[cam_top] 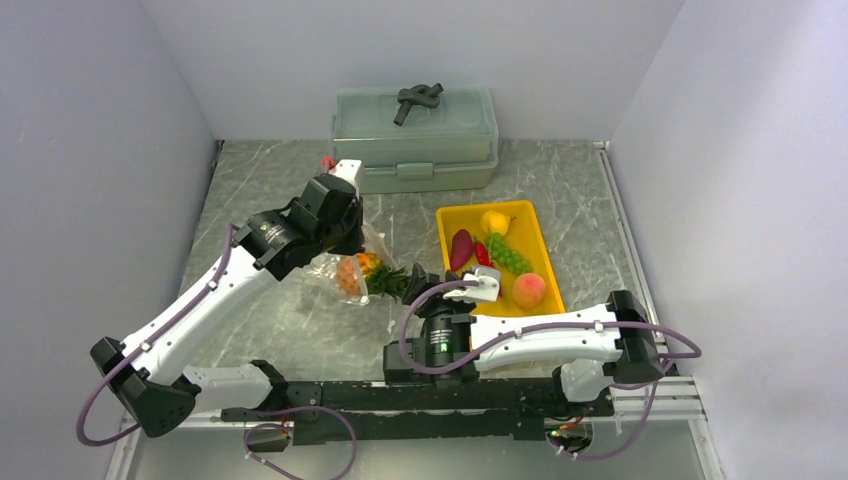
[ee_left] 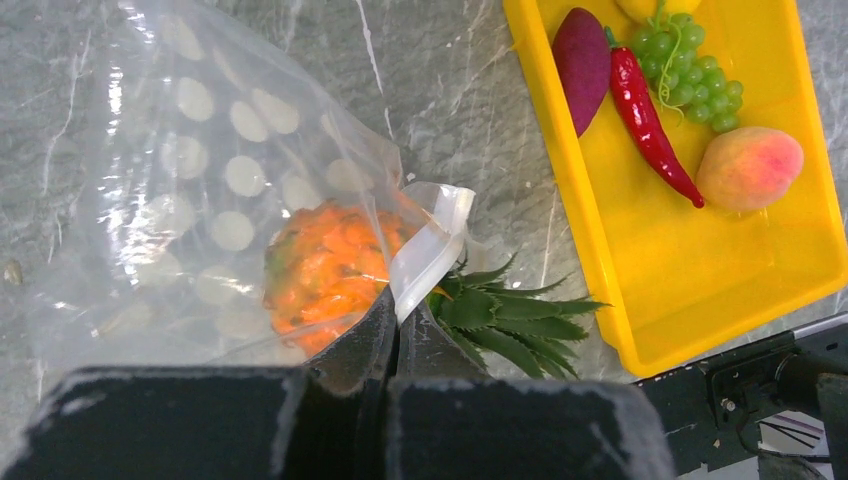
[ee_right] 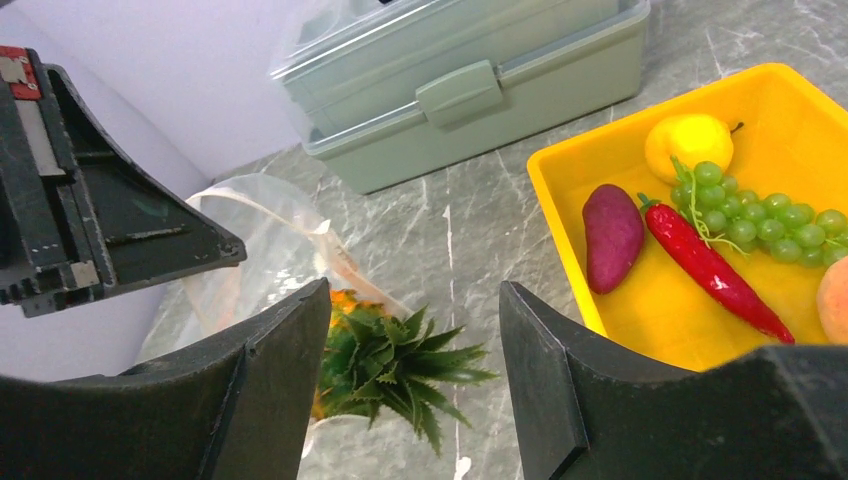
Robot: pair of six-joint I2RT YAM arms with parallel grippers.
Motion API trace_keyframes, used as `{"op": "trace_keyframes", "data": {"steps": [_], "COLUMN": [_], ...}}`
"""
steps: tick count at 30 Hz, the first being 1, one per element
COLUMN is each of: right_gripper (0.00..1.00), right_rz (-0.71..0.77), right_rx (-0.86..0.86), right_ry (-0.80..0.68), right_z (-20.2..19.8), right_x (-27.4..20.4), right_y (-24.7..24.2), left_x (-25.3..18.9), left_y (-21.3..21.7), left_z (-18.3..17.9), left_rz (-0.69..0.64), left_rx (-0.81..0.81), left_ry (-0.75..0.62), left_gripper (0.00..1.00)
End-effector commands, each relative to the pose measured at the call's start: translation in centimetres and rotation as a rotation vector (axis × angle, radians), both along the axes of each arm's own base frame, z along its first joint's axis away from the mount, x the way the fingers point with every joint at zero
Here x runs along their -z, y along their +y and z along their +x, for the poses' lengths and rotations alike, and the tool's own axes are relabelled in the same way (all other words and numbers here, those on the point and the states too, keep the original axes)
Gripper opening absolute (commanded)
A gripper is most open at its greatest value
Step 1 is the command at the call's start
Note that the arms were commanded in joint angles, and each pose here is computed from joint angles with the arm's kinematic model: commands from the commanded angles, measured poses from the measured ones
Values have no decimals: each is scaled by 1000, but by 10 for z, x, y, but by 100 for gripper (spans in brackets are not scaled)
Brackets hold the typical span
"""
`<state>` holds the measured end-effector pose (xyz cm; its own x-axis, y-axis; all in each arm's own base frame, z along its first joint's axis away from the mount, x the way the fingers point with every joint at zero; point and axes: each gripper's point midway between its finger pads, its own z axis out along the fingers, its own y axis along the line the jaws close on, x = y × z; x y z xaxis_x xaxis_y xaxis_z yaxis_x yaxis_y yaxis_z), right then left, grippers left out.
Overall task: Place the food in the zip-top bag and seal the zipper
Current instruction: Place the fake fruit in the zipper food storage bag.
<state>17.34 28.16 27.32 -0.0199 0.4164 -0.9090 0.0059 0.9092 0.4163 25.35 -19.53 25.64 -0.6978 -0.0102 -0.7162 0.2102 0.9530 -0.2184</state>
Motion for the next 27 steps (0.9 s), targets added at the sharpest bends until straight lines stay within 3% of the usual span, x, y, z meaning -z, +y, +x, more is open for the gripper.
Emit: {"op": "trace_keyframes", "data": {"steps": [1,13,20,27], "right_gripper": [66,68,64,67], "right_rz": [284,133,140,21], "right_rx": [-23,-42,-317,-407], "right_ry": [-58,72,103,186], "right_z": [-2,-8,2,18], "right_x": [-35,-40,-33,-20], "right_y": [1,-21,-1,12], "left_x": [-16,-21,-23,-24], "left_y": [-7,-16,-17,-17], "left_z": [3,-5,-5,-7], "left_rz": [-40,-69,-69,-70], "left_rx": [61,158,161,171], "left_ry": [-78,-100,-97,-93], "left_gripper": [0,0,0,0]}}
